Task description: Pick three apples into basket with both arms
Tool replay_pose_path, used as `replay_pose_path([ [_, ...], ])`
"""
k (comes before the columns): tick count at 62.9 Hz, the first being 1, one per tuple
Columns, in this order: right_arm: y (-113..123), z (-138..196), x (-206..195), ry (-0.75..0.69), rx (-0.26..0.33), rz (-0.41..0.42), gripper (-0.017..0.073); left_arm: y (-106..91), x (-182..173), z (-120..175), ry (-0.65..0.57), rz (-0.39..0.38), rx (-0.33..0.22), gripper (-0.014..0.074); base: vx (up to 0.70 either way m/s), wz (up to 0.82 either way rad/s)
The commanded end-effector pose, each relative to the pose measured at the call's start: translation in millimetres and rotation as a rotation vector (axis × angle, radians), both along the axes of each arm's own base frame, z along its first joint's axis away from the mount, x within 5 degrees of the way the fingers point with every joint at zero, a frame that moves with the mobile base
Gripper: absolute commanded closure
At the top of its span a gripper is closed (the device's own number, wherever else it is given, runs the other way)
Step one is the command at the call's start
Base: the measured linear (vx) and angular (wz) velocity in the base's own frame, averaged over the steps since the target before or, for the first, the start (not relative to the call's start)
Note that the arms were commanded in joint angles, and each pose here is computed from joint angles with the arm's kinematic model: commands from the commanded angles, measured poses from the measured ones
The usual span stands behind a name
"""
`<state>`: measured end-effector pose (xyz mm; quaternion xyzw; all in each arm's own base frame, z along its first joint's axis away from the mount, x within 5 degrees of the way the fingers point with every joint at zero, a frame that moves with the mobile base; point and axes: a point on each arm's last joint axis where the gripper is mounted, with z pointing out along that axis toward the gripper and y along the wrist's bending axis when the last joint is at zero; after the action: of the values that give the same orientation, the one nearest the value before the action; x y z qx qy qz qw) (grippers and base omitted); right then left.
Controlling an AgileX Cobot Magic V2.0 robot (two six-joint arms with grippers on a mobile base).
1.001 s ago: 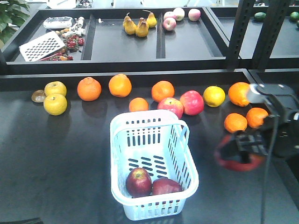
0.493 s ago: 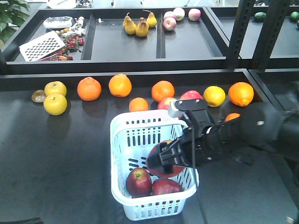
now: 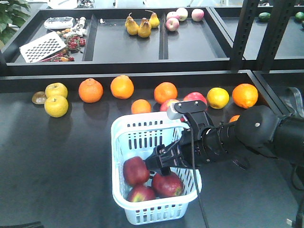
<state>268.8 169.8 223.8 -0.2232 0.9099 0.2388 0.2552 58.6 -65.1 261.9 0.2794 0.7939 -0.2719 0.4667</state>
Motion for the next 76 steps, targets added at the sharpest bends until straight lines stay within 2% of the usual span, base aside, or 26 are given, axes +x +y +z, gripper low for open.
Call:
replay_pose_path([
  [1, -1, 31, -6, -0.082, 0.05, 0.028, 0.0029, -0.6, 3, 11, -0.025, 0.028, -0.057, 0.06, 0.0, 0.0],
  [9, -5, 52, -19, -0.13, 0.065, 0.08, 0.0267, -0.6, 3, 11, -0.025, 0.028, -0.057, 0.06, 0.0, 0.0],
  [17, -15, 78, -41, -0.19, 0.053, 0.146, 0.0574, -0.7, 3, 11, -0.023, 0.026, -0.056, 0.06, 0.0, 0.0],
  [27, -32, 115, -81, -0.274, 0.097, 0.189, 0.0568, -0.7, 3, 11, -0.023, 0.025, -0.056, 0.06, 0.0, 0.0],
  [33, -50, 118, -105, -0.36, 0.057, 0.172, 0.0567, -0.8, 3, 11, -0.022, 0.025, -0.056, 0.06, 0.0, 0.0],
  [48, -94, 85, -153, -0.494, -0.04, 0.014, 0.0566, -0.8, 3, 11, -0.022, 0.025, -0.056, 0.06, 0.0, 0.0],
  [52, -103, 73, -161, -0.506, -0.055, -0.032, 0.0565, -0.8, 3, 11, -0.022, 0.025, -0.056, 0.06, 0.0, 0.0],
  [65, -123, 40, -177, -0.502, -0.16, -0.108, 0.0564, -0.6, 3, 11, -0.025, 0.029, -0.058, 0.06, 0.0, 0.0],
  [76, -125, 40, -180, -0.503, -0.16, -0.118, 0.0564, -0.1, 4, 12, -0.036, 0.04, -0.062, 0.06, 0.0, 0.0],
])
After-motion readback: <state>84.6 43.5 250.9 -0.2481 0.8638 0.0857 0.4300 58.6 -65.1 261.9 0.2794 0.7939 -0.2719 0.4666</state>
